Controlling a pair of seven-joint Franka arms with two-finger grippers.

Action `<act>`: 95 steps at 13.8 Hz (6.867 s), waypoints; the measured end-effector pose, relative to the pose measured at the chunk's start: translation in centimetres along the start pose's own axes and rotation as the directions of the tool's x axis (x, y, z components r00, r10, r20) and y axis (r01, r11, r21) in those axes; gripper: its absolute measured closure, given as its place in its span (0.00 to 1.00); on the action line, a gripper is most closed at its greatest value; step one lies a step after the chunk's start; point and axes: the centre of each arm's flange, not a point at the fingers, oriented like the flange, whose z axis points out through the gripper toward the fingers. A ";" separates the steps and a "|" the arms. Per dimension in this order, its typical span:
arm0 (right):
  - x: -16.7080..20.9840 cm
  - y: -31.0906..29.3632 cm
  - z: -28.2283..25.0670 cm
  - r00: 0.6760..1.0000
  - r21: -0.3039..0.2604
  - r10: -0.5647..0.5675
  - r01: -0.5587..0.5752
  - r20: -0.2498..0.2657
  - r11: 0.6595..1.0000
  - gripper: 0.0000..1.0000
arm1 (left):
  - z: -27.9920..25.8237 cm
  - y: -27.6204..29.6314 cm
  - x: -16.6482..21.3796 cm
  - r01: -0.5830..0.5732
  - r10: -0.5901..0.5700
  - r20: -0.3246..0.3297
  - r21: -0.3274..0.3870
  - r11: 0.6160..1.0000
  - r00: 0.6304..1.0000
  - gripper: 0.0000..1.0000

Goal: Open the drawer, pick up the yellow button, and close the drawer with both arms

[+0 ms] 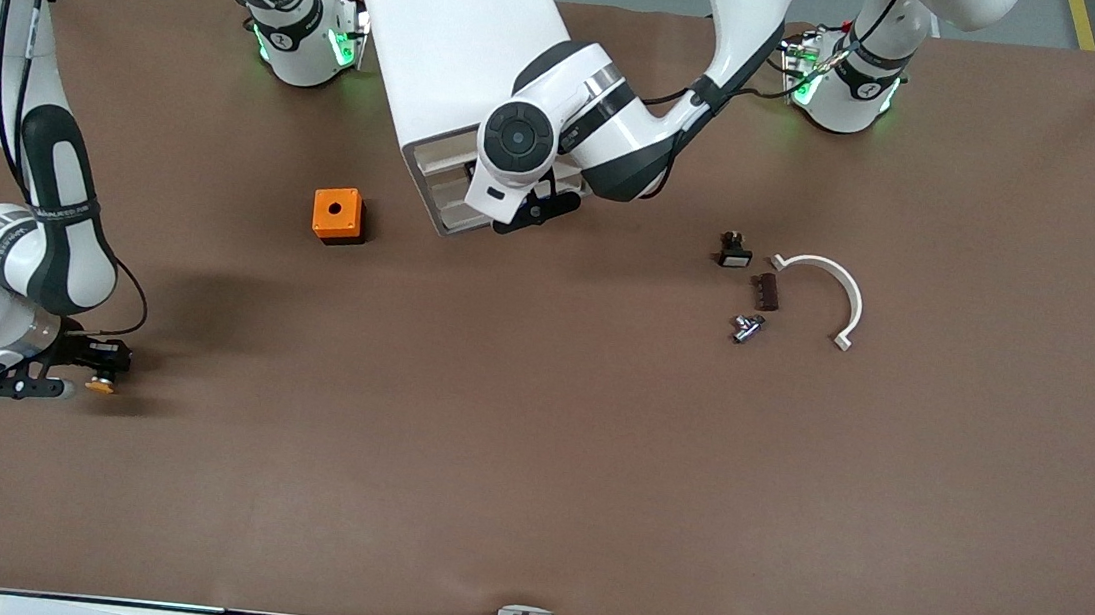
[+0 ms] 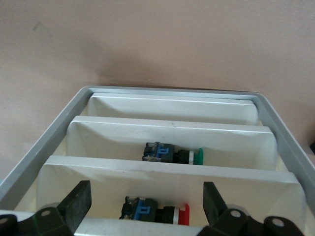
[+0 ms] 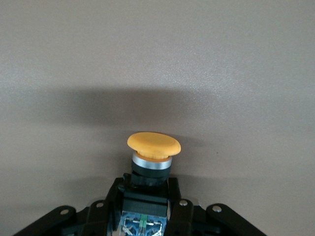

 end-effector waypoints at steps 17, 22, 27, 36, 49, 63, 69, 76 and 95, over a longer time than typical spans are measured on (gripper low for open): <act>0.8 -0.1 -10.5 0.997 0.094 0.034 -0.040 0.063 0.995 0.00 | -33.8 -32.1 26.1 0.211 -0.287 -0.364 -0.235 0.949 0.886 0.00; -1.3 -1.7 -18.8 0.974 0.049 0.152 -0.162 0.166 0.986 0.00 | -38.1 -43.8 28.4 0.050 -0.121 -0.406 -0.181 0.982 0.906 0.00; -3.9 -3.3 -26.2 0.962 0.063 0.174 -0.191 0.211 0.980 0.00 | -41.1 -49.3 24.2 -0.109 0.052 -0.435 -0.107 0.988 0.899 0.00; -7.6 -8.5 -36.3 0.954 0.047 0.204 -0.220 0.221 0.974 0.00 | -37.3 -47.9 12.7 -0.257 0.235 -0.436 0.008 0.966 0.869 0.00; -7.8 -9.3 -45.4 0.978 0.032 0.192 -0.195 0.087 0.980 0.00 | -37.2 -47.9 13.2 -0.294 0.281 -0.463 0.045 0.955 0.841 0.00; -7.3 -12.5 -44.4 0.980 0.038 0.135 -0.142 0.146 0.989 0.00 | -37.7 -49.4 13.6 -0.314 0.304 -0.464 0.058 0.948 0.832 0.00; -7.5 -14.3 -45.5 0.986 0.040 0.102 -0.108 0.128 0.993 0.00 | -37.7 -49.4 13.6 -0.314 0.304 -0.465 0.058 0.948 0.832 0.00; -9.7 -16.4 -48.5 0.995 0.036 0.069 -0.072 0.073 0.997 0.00 | -37.8 -49.3 13.5 -0.316 0.305 -0.469 0.058 0.947 0.829 0.00; -10.2 -14.6 -47.9 0.992 0.032 0.111 -0.113 0.060 0.993 0.00 | -36.9 -49.1 14.4 -0.315 0.305 -0.469 0.058 0.947 0.829 0.00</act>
